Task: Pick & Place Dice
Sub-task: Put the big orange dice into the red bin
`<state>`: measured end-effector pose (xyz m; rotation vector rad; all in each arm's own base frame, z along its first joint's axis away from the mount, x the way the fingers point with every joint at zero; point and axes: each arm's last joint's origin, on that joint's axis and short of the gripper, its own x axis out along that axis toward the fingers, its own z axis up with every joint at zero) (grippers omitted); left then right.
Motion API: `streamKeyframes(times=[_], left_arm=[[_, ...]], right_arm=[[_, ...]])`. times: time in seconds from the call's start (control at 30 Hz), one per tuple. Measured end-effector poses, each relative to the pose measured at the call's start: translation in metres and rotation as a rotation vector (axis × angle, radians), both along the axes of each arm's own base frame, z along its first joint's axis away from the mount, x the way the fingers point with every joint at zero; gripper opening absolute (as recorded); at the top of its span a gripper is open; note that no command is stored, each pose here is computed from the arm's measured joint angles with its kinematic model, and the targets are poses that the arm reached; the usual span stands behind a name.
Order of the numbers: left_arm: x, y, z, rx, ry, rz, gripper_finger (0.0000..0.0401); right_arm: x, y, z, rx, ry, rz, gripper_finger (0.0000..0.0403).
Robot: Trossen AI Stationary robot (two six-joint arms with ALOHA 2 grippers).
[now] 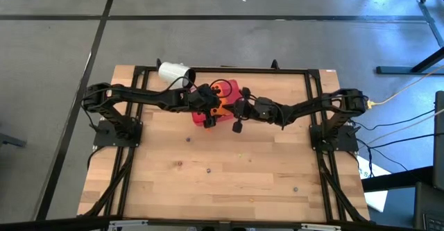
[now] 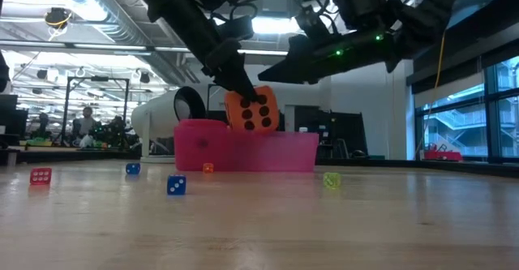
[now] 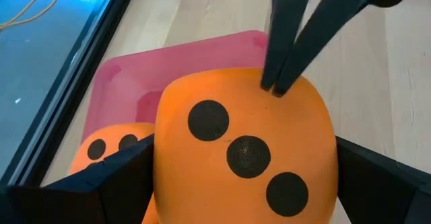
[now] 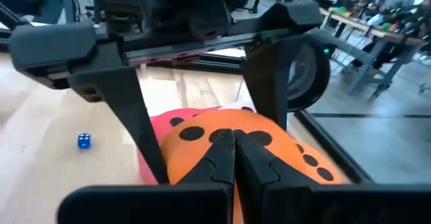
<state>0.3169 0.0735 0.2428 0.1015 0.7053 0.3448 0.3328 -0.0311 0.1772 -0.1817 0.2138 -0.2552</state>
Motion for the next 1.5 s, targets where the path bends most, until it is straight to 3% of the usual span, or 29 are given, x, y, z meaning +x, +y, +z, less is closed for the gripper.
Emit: streamKeyframes(times=[0.27, 0.53, 0.83, 1.07, 1.5], left_arm=[[-0.001, 0.0, -0.001, -0.01, 0.003, 0.013, 0.0377], [-0.002, 0.0, -0.003, -0.021, 0.032, 0.019, 0.0377], [0.005, 0.001, -0.013, -0.017, 0.042, 0.004, 0.0377], [0.006, 0.001, -0.008, -0.006, -0.004, 0.009, 0.0377], [0.004, 0.001, -0.011, -0.034, 0.018, 0.029, 0.0377]], right_arm=[[0.001, -0.009, -0.008, 0.078, 0.009, 0.046, 0.0001], [0.003, -0.015, -0.02, 0.057, 0.047, 0.029, 0.0001], [0.005, -0.014, -0.011, 0.054, -0.048, 0.071, 0.0001], [0.017, -0.018, -0.017, 0.073, 0.048, 0.065, 0.0001], [0.025, -0.019, -0.023, 0.069, 0.075, 0.069, 0.0001]])
